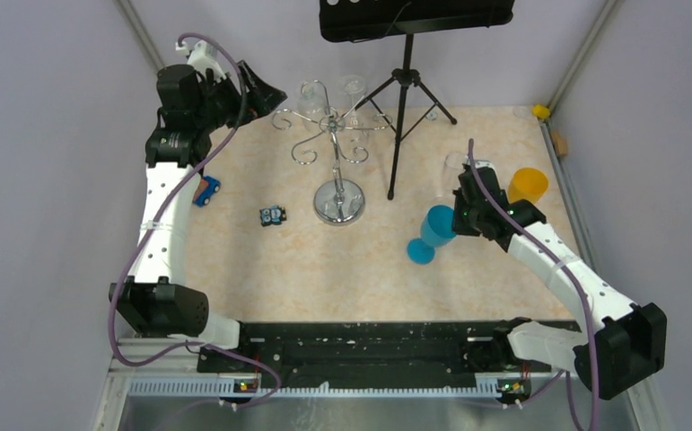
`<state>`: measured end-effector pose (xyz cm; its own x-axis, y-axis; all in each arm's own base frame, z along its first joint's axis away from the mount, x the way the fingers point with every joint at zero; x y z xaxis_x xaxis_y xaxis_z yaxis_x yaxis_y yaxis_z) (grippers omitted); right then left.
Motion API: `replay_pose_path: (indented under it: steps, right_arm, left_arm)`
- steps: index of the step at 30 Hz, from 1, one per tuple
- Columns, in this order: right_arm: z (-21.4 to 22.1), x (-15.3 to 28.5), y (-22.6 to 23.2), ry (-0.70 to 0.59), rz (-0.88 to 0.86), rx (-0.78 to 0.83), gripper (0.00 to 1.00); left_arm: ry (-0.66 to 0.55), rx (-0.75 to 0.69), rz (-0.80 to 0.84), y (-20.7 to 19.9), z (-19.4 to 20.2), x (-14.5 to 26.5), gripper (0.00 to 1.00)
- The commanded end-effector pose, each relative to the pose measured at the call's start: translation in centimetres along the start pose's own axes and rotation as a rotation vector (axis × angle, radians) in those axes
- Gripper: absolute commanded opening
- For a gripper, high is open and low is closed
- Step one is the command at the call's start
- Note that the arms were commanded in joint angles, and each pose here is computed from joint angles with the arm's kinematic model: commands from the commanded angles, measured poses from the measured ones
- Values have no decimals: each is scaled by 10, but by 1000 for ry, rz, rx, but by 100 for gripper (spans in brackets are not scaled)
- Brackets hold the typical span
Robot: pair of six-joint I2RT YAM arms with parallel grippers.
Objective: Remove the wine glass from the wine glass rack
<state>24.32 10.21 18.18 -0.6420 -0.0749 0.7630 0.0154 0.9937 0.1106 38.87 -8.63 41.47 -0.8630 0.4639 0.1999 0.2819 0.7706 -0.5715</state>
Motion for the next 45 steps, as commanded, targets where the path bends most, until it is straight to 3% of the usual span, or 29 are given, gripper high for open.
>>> replay_pose_path:
  steps: [1, 7, 18, 24, 28, 30, 36, 45]
  right_arm:
    - [-19, 7, -11, -73, 89, 25, 0]
    - [-29, 20, -49, -83, 249, -1, 0]
    - [-21, 48, -157, -52, 561, -204, 0]
    - [-19, 49, -179, -58, 626, -289, 0]
    - [-20, 48, -183, -65, 621, -320, 24]
    - [-18, 46, -184, -48, 623, -325, 31]
    - [-19, 53, -188, -59, 652, -334, 43]
    - [-49, 92, -187, -183, 672, -321, 50]
  left_arm:
    - [-55, -33, 75, -14, -17, 3, 94]
    - [-50, -31, 80, -11, -17, -1, 94]
    - [-43, -23, 44, 6, -17, -4, 94]
    - [-50, 12, 61, 7, -23, -9, 94]
    - [-48, 21, 74, 7, -25, -11, 94]
    - [-44, 25, 80, 7, -25, -12, 94]
    - [-42, 24, 89, 4, -25, -10, 94]
    - [-44, 30, 66, 8, -28, -11, 93]
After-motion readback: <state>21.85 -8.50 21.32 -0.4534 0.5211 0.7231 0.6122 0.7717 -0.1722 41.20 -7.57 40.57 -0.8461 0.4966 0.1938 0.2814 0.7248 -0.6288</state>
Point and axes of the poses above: each gripper's point midway between its finger pads, its own x axis back along the fingers, its own y axis along the line the jaws close on, z = x × y, the point moved 4 cm from there along x, back along the fingers, and after that the axes turned 1 degree about x, right-handed, at the moved point
